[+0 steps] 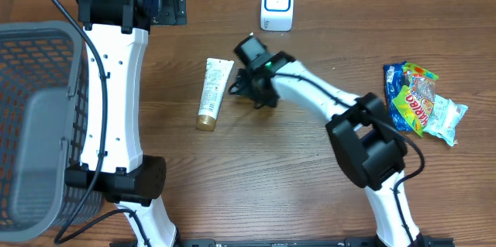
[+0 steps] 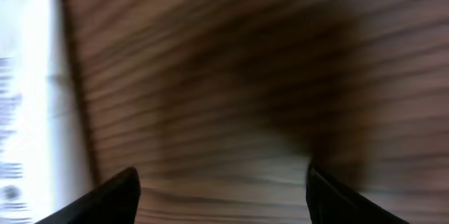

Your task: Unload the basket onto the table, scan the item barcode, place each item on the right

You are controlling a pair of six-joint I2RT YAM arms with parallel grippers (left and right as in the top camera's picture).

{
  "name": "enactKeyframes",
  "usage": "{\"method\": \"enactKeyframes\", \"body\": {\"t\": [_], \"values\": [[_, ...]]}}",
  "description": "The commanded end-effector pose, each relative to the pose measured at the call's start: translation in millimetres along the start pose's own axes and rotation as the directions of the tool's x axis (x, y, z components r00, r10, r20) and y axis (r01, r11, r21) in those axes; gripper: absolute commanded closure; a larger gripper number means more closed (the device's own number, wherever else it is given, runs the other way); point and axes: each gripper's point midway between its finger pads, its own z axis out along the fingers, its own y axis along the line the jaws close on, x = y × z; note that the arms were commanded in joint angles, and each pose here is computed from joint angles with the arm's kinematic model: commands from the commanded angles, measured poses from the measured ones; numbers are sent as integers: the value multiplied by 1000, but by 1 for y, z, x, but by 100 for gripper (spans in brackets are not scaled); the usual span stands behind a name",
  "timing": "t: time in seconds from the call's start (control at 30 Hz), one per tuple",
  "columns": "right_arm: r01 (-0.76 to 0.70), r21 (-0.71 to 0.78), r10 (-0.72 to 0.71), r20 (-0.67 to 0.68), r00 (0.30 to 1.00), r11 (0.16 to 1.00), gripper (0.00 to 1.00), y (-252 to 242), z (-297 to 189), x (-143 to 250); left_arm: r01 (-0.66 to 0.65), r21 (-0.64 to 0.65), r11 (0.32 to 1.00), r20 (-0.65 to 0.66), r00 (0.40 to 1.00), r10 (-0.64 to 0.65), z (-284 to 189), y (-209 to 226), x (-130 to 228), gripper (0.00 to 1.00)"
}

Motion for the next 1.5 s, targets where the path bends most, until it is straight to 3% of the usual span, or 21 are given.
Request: {"method": "enactKeyframes", "body": {"t": [0.0,0.17,0.3,0.53,0.67,0.87,1.0,1.3,1.47], "values": [[71,41,-70,-14,997,997,18,-19,-7,-3,12,2,1000,18,1000,-12,-6,-1,-3,0],[291,-163,-281,82,956,943,11,32,-18,-17,12,2,1000,18,1000,-12,-6,-1,-3,0],[384,-271,-318,257,913,883,12,83,-20,-33,12,2,1000,18,1000,-12,-6,-1,-3,1],[465,-268,-304,477,825,844,15,134,-13,-38,12,2,1000,18,1000,-12,-6,-1,-3,1],[542,-303,-328,539,776,784,26,164,-17,-23,12,2,1000,18,1000,-12,-6,-1,-3,0],[652,-298,-448,529,721,697,27,178,-8,11,12,2,1000,18,1000,-12,-6,-1,-3,0],[661,-348,-498,454,739,664,26,174,13,32,12,2,1000,18,1000,-12,-6,-1,-3,1],[596,-270,-545,244,802,757,29,121,38,45,12,2,1000,18,1000,-12,-6,-1,-3,0],[444,-206,-432,103,896,872,34,76,27,31,12,2,1000,18,1000,-12,-6,-1,-3,0]]}}
